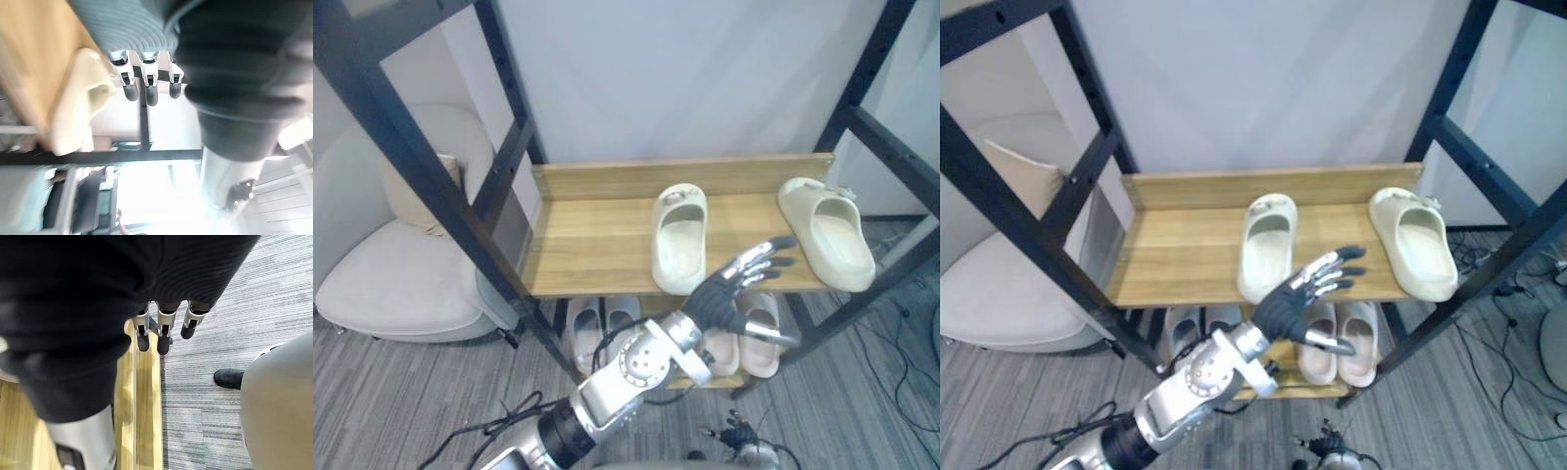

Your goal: Organize the slippers on the shoe rack

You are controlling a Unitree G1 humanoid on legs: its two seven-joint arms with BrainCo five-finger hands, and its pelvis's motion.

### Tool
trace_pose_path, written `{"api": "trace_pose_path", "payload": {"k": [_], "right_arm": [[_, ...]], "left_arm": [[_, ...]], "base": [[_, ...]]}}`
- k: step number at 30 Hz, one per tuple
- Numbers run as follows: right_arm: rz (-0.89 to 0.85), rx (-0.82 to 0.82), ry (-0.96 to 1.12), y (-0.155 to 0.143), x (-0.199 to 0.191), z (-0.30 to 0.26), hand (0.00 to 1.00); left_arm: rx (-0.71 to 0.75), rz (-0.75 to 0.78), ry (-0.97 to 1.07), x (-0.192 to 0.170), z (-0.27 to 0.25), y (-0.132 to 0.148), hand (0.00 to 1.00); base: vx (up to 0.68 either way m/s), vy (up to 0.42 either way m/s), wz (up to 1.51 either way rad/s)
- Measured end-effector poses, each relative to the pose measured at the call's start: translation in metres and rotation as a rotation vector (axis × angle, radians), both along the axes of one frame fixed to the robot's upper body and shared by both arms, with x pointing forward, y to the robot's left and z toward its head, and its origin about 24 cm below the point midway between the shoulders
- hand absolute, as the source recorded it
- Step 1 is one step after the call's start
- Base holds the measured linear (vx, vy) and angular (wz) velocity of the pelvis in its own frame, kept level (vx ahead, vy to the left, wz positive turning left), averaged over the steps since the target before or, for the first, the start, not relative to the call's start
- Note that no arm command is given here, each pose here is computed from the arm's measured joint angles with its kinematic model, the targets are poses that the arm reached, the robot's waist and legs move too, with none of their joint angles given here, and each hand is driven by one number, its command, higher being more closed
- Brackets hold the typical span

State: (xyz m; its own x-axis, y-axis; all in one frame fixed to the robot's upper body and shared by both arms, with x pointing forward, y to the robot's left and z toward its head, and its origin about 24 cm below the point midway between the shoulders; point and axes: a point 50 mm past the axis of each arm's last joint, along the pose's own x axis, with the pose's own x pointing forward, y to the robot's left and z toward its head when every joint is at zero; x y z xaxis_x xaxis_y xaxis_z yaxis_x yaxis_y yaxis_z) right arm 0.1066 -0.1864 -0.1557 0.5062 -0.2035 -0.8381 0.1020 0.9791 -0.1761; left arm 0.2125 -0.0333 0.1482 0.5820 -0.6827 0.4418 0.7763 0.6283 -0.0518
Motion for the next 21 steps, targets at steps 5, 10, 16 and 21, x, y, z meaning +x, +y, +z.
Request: {"api": "trace_pose_path", "payload": {"k": [5, 10, 16, 21], "right_arm": [[-0.001, -0.004, 0.003, -0.001, -0.001, 0.000, 0.00], [-0.003, -0.007, 0.002, -0.003, -0.001, 0.000, 0.00], [-0.012, -0.005, -0.002, -0.003, -0.001, 0.000, 0.00], [-0.019, -0.006, -0.019, -0.005, 0.000, 0.002, 0.00]], "left_arm": [[-0.072, 0.078, -0.069, 0.014, 0.027, 0.004, 0.00], [-0.102, 0.196, -0.160, 0.030, 0.049, 0.016, 0.00], [-0.051, 0.384, -0.185, 0.058, 0.050, 0.031, 0.00], [-0.027, 0.457, -0.174, 0.068, 0.046, 0.039, 0.00]], "base": [[-0.02, -0.008, 0.00], [0.00, 0.000, 0.00], [0.00, 0.000, 0.00], [0.00, 0.000, -0.01]]}}
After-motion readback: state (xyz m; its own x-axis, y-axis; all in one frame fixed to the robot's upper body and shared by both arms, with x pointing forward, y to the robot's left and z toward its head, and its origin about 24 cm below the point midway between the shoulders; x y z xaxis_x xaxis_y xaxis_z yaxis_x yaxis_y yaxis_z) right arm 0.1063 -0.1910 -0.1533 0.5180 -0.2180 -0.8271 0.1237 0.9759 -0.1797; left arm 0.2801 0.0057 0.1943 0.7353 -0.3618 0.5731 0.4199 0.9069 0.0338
